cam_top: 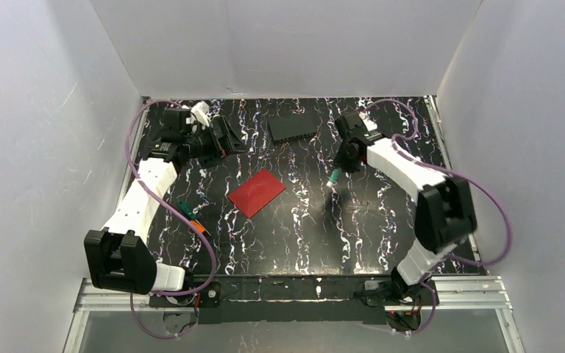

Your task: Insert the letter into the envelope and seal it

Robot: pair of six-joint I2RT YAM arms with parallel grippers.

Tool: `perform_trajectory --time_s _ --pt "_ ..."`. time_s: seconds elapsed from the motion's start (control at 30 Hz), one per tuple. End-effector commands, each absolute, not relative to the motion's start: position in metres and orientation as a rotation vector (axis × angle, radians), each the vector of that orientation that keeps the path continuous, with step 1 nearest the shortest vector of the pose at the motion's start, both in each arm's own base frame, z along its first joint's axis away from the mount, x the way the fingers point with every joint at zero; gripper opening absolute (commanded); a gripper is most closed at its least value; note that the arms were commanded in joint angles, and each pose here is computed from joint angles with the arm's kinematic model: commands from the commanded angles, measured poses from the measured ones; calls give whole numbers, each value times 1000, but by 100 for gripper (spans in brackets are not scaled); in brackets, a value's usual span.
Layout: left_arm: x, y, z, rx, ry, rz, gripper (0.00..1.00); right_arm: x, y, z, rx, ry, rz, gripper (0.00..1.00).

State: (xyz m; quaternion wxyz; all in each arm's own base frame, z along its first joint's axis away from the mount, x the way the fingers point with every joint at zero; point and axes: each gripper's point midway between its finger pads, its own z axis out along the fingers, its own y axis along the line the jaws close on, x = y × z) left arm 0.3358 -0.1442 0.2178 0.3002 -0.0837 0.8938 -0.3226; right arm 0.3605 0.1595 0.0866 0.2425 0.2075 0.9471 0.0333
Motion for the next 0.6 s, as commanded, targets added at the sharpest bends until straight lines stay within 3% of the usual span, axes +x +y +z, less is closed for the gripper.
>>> perform_trajectory --time_s 0.0,0.07,0.2,0.57 --pt "319 -195 242 -35 2274 -1238 97 348 192 154 399 2453 398 18" --pt "315 -215 250 2 2235 -1367 100 343 216 182 330 2377 557 18" --pt "305 -257 270 91 2174 -1629 89 332 268 234 169 2216 813 14" --pt "270 -292 294 385 2128 -1759 71 307 328 305 -12 1989 1112 13"
